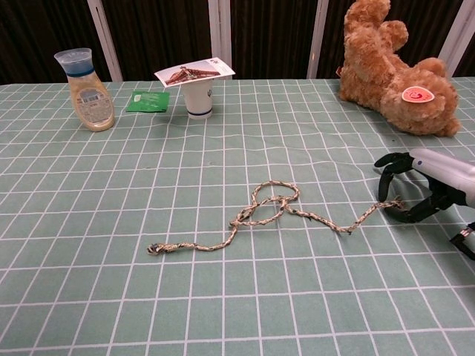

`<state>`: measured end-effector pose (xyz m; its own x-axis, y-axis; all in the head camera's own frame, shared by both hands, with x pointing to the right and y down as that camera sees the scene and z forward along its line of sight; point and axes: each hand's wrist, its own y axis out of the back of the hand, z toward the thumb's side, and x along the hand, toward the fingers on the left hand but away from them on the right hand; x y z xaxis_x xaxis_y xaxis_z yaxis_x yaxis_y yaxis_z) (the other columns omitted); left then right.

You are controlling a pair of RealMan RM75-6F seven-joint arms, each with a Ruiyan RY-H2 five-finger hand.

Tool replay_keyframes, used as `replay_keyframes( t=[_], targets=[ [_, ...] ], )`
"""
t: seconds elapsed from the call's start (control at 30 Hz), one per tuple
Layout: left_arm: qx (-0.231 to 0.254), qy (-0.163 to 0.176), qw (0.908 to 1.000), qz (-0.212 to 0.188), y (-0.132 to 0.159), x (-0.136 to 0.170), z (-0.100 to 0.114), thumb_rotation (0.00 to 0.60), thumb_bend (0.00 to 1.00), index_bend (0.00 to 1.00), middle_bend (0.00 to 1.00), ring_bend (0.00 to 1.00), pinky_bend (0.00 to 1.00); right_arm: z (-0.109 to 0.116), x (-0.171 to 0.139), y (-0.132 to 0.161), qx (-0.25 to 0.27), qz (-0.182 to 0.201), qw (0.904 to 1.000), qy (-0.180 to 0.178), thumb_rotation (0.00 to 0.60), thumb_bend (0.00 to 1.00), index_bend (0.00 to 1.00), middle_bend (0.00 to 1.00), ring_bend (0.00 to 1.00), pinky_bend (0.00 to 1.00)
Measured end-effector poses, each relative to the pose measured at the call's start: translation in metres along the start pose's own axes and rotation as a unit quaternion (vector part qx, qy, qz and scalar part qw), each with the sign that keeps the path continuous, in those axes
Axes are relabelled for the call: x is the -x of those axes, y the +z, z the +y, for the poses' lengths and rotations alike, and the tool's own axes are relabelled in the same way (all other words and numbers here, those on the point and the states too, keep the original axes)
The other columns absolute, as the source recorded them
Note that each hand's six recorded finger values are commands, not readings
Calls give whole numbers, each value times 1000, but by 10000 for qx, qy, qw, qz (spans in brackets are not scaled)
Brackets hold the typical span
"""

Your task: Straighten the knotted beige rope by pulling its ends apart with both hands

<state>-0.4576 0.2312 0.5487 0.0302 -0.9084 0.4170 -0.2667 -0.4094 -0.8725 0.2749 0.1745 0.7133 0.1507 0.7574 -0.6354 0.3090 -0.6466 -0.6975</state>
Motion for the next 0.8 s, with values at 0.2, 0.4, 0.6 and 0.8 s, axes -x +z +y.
replay_keyframes(
  t=[0.2,0.4,0.6,0.8],
  targets=[
    [6,-9,10000,-1,0,0,0,600,137,38,0,0,0,-2,0,-2,-25,-45,10000,33,600,431,557,156,0,0],
    [16,-27,10000,3,1,1,-1,600,137,38,0,0,0,-5,-2,-2,-37,-45,10000,61,600,448,589,166,0,0],
    [13,-44,10000,2,1,0,-1,600,137,39,0,0,0,-4,-4,0,8,-29,10000,67,600,459,602,171,0,0],
    [-20,-113,9999,-74,5,-1,-3,600,138,50,0,0,0,1,-8,5,71,42,10000,40,600,460,605,174,0,0]
  ],
)
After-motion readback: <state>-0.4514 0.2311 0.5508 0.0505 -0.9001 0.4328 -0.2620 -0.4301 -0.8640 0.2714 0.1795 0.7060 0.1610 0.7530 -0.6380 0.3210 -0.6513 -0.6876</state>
